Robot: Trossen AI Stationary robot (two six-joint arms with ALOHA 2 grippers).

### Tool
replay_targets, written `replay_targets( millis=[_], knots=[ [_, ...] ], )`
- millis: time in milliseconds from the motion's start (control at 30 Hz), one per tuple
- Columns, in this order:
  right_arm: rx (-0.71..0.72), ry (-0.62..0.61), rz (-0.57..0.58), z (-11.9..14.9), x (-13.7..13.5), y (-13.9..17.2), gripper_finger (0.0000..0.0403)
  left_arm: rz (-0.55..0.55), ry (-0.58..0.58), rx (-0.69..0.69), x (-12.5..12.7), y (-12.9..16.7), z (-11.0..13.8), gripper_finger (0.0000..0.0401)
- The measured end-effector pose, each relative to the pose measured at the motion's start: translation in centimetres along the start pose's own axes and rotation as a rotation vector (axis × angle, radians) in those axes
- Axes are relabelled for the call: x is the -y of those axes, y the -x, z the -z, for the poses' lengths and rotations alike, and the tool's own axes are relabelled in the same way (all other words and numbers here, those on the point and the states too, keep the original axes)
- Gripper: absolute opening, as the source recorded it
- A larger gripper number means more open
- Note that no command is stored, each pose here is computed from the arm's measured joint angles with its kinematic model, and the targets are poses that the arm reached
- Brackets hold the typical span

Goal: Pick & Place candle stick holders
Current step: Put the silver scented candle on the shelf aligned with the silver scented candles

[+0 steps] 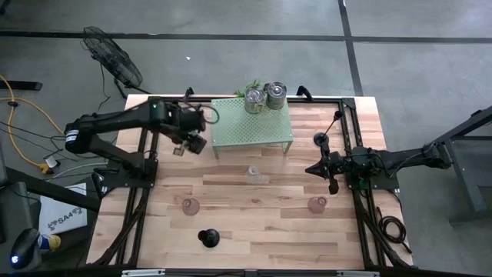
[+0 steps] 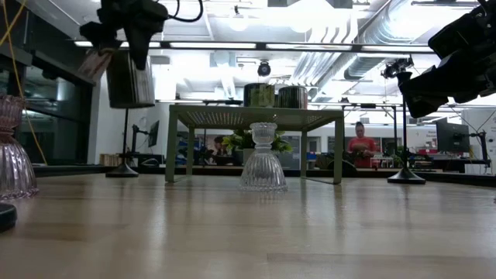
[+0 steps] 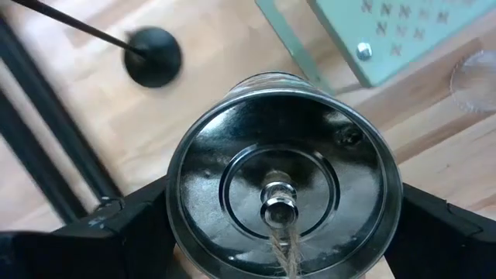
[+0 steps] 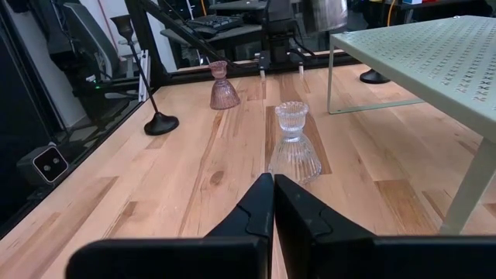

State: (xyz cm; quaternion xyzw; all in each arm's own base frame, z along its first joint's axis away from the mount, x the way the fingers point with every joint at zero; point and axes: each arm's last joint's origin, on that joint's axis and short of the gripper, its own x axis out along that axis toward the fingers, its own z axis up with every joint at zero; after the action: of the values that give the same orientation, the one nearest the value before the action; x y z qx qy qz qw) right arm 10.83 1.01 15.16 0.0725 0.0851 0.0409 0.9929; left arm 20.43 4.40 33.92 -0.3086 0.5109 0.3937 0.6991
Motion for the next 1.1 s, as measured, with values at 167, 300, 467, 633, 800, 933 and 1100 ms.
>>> replay_targets(
  millis=[167,300,467,633,800,933,1100],
  knots=[
    [0.000,0.000,0.000,0.0,0.0,0.0,0.0004,0.012,0.002,0.058,-0.6,1.3,-1.7,0.0347],
    [0.000,0.000,0.000,0.0,0.0,0.0,0.0004,0.007,-0.022,0.087,-0.5,1.7,-3.6,0.0347],
    [0.000,0.000,0.000,0.0,0.0,0.0,0.0004,-0.020,-0.070,0.123,0.2,1.8,-7.1,0.0347],
    [0.000,0.000,0.000,0.0,0.0,0.0,0.0003,-0.041,-0.132,0.124,1.0,0.8,-11.0,0.0347],
    [0.000,0.000,0.000,0.0,0.0,0.0,0.0005,-0.042,-0.163,0.110,1.8,-0.9,-14.6,0.0347],
    [0.000,0.000,0.000,0.0,0.0,0.0,0.0003,-0.034,-0.161,0.096,2.5,-2.4,-16.7,0.0347],
    [0.000,0.000,0.000,0.0,0.0,0.0,0.0005,-0.030,-0.162,0.087,3.1,-3.7,-17.9,0.0347]
  ],
)
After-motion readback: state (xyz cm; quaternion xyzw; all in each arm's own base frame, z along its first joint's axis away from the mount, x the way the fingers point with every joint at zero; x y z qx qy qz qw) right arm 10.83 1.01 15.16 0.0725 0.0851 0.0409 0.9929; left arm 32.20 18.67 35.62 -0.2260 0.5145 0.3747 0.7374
